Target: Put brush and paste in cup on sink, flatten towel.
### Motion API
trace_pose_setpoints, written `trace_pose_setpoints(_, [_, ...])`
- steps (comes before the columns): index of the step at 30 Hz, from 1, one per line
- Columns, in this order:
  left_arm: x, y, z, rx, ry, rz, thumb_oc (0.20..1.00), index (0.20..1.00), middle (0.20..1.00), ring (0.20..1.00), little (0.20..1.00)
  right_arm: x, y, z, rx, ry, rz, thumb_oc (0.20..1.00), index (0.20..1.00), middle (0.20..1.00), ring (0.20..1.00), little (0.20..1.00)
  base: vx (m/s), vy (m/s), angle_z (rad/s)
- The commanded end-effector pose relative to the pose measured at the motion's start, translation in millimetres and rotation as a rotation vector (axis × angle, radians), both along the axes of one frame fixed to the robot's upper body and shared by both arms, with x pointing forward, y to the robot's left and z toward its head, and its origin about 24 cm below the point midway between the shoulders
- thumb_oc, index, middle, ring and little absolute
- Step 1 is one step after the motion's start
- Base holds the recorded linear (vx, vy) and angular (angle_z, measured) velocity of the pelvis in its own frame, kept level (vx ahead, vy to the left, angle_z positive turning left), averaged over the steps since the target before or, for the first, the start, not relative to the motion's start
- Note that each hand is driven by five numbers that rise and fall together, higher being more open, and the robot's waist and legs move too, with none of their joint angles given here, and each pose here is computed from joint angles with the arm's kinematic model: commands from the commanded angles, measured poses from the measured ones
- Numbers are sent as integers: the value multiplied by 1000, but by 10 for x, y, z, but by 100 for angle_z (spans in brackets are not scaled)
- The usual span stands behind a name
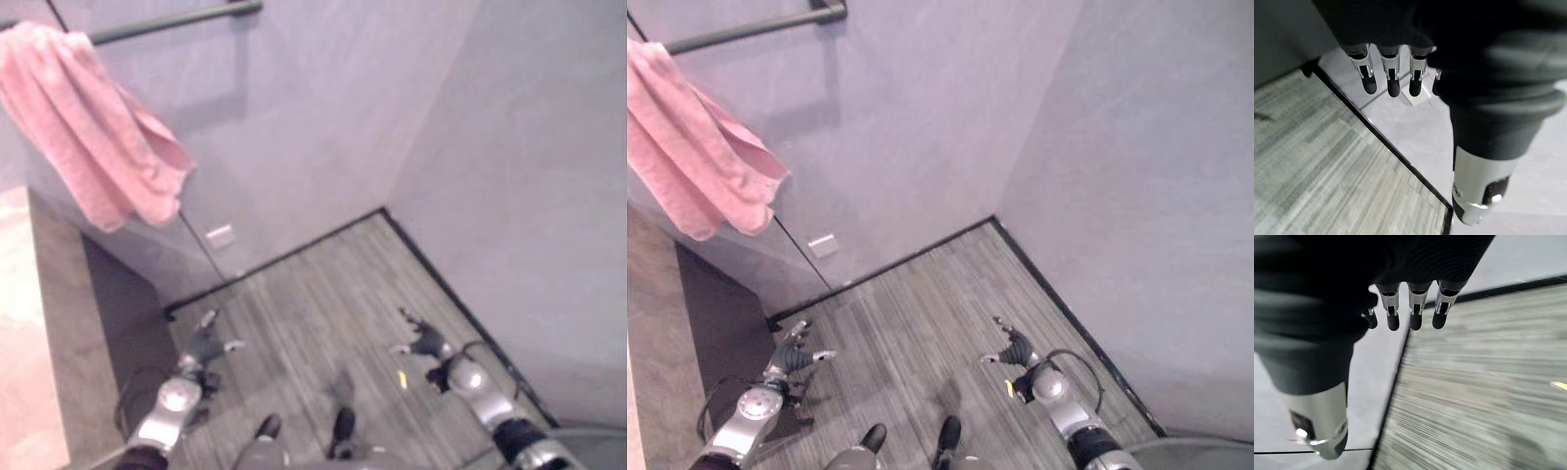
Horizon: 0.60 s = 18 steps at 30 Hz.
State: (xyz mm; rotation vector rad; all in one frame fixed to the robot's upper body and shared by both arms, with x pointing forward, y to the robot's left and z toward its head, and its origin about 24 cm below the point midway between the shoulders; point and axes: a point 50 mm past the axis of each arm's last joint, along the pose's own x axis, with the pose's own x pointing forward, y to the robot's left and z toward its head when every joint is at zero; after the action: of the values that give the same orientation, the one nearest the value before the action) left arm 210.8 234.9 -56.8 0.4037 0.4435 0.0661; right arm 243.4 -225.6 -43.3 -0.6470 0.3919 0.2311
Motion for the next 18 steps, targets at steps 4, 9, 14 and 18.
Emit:
trace_pose_setpoints(4, [109,138,235,53,-107,-11,1000,1000,1000,1000,1000,6,-65,66,50,-54,-63,1000,1000,1000,1000,1000,69,-114,31])
trace_pose_setpoints(9, [123,80,221,63,-98,-41,1000,1000,1000,1000,1000,-50,-47,40,46,-44,-57,1000,1000,1000,1000,1000,37,-34,72])
trace_pose_setpoints(14, [107,69,218,83,-92,-68,1000,1000,1000,1000,1000,-38,12,26,56,-45,-50,1000,1000,1000,1000,1000,76,13,20])
trace_pose_setpoints(18, [74,89,250,110,-102,-97,1000,1000,1000,1000,1000,89,164,18,-34,-45,61,1000,1000,1000,1000,1000,119,80,-8])
